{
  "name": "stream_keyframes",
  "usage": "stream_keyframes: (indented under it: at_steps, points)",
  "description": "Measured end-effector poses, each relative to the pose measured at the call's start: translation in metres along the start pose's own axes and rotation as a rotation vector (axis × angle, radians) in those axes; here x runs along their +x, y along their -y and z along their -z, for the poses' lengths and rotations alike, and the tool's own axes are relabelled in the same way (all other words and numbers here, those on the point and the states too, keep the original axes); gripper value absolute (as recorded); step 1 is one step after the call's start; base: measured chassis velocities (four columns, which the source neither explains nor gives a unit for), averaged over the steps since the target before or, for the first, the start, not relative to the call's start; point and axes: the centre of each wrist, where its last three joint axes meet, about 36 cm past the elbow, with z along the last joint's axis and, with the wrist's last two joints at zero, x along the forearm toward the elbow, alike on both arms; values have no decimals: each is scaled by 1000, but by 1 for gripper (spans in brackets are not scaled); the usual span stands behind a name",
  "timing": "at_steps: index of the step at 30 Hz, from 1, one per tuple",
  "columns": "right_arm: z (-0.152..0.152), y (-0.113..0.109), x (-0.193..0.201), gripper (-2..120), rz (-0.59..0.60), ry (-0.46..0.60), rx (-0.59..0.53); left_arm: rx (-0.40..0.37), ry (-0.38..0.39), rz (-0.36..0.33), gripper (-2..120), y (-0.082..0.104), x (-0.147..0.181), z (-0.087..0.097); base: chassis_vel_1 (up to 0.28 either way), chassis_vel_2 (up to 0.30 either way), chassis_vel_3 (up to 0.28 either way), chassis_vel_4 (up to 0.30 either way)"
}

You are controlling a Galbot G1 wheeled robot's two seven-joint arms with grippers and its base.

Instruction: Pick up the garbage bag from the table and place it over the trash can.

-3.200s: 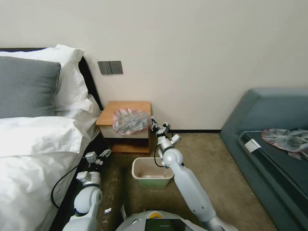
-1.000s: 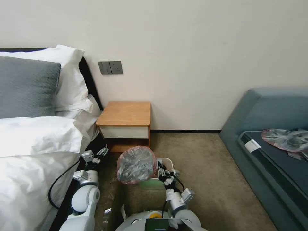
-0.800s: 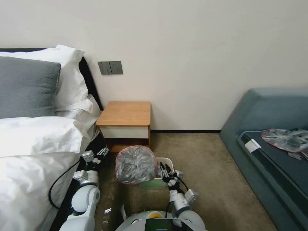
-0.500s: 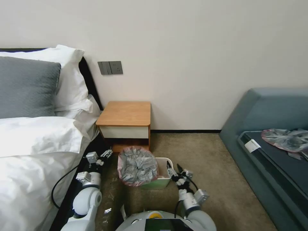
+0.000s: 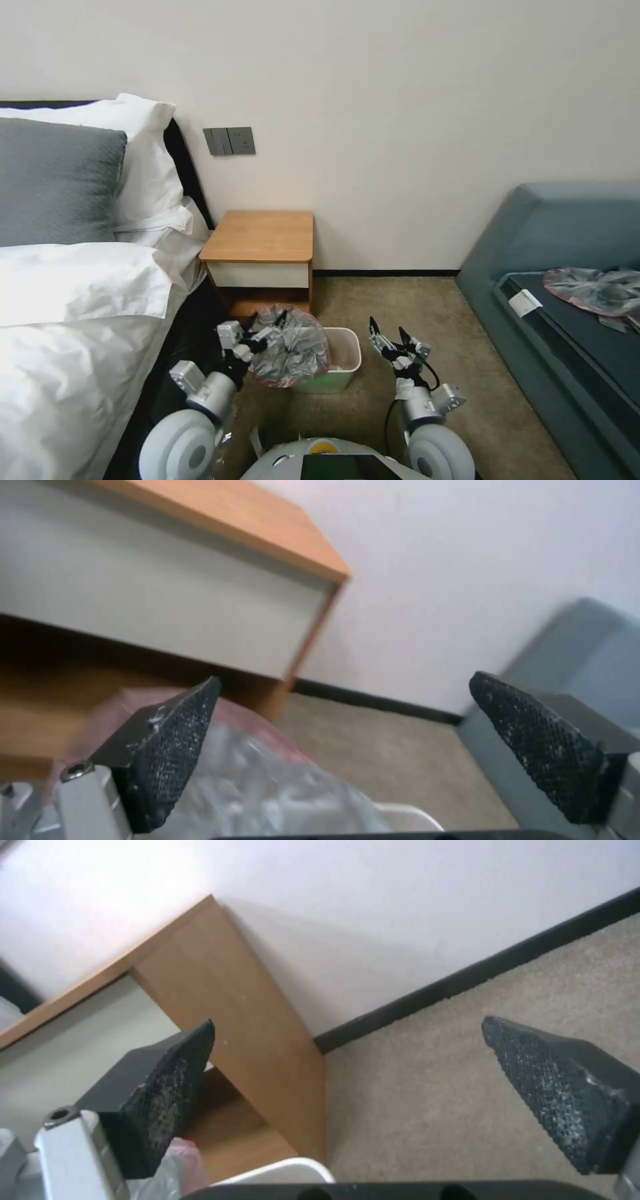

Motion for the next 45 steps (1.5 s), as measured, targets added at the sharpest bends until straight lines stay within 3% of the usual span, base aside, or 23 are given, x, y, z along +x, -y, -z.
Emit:
stream_keyframes:
  at_steps: [6,10,15,21,28,31,34,45]
  points:
    - [1,-2,0,100,7,10,-7,-13,-41,4,95,1,-1,-18,0,0,0,0]
    - [4,-6,-1,100,21,21,-13,-41,-87,66,97,-7,-6,-32,0,0,0,0]
    - [8,-9,1,100,30,29,-11,-68,-166,137,100,-10,-13,-32,0,0,0,0]
    - [13,-12,6,100,25,62,15,-76,-237,168,100,-16,-19,-35,0,0,0,0]
    - [21,-10,13,100,7,207,125,-125,-299,198,97,-25,-26,-40,0,0,0,0]
    - [25,-3,11,100,-5,347,225,-152,-310,214,97,-28,-29,-43,0,0,0,0]
    - [27,0,10,100,-8,409,263,-156,-308,222,97,-28,-30,-44,0,0,0,0]
    - [54,-15,12,100,-130,544,188,-209,-307,296,94,-32,-31,-46,0,0,0,0]
